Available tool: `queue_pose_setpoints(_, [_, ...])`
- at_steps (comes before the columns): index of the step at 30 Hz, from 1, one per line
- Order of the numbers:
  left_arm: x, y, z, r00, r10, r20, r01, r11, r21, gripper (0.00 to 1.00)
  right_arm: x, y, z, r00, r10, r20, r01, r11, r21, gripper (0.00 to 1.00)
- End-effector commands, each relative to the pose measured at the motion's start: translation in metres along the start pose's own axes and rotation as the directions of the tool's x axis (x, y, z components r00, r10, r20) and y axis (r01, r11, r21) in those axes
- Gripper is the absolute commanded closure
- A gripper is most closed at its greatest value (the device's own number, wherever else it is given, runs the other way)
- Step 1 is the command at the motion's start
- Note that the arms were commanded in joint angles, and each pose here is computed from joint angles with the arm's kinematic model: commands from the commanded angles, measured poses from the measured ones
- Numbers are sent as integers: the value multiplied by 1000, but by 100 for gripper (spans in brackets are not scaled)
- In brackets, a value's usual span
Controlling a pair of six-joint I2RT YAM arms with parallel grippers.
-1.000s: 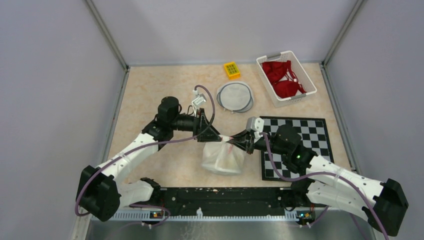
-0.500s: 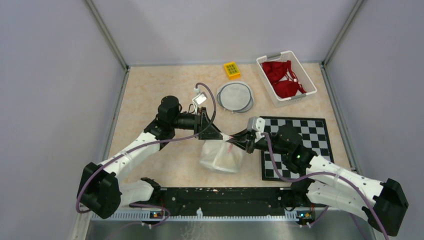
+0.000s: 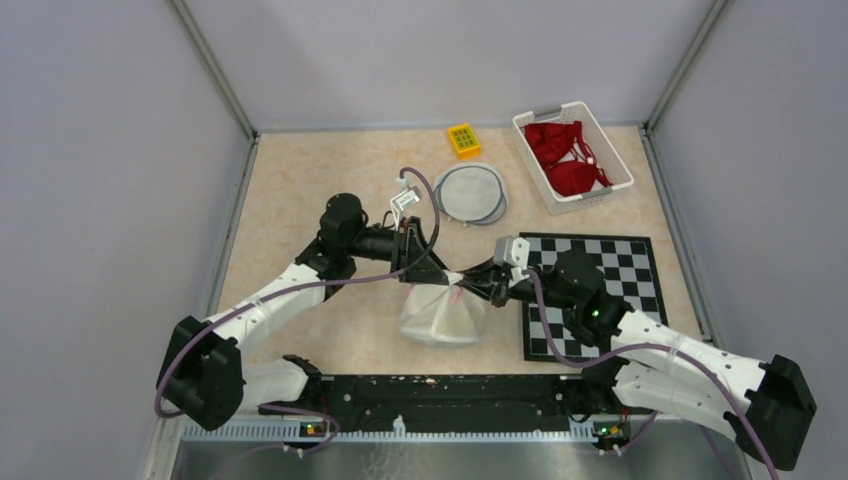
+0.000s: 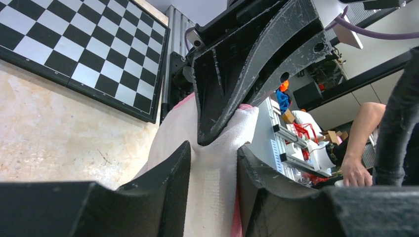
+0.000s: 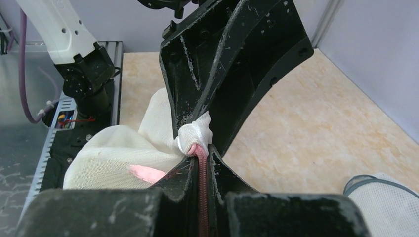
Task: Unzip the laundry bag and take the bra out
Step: Unzip the laundry bag at the center of the board.
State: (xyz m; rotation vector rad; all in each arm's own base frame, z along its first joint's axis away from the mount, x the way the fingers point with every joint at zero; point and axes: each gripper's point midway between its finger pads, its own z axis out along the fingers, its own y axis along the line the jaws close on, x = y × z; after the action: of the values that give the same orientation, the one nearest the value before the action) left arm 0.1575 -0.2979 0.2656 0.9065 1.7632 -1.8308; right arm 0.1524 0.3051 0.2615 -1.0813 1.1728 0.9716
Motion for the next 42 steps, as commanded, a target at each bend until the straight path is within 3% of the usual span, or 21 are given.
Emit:
queue_pose_setpoints(1, [-19, -12, 3, 994, 91, 52, -92, 996, 8, 62, 4, 21, 2, 1000, -7, -21, 5, 996, -89, 100])
queue_pose_setpoints(4, [-24, -11, -3, 994, 83, 71, -83, 997, -11, 69, 8, 23, -1, 999, -4, -43, 0, 996, -94, 100])
queue_pose_setpoints(11, [-18, -23, -3, 994, 101, 44, -103, 994, 47, 61, 10, 20, 0, 998, 14, -58, -18, 997, -78, 100])
queue_pose_setpoints(29, [-21, -2, -1, 994, 64, 89, -62, 998, -15, 73, -7, 11, 4, 995, 95, 4, -95, 995, -13, 100])
queue_pose_setpoints(36, [-6, 7, -14, 997, 49, 57, -44, 996, -82, 73, -8, -2, 0, 988, 155, 11, -155, 986, 61, 100])
queue_pose_setpoints(42, [-5, 20, -16, 996, 8, 87, 4, 992, -128, 72, -16, 4, 0, 988, 148, 42, -149, 989, 22, 100])
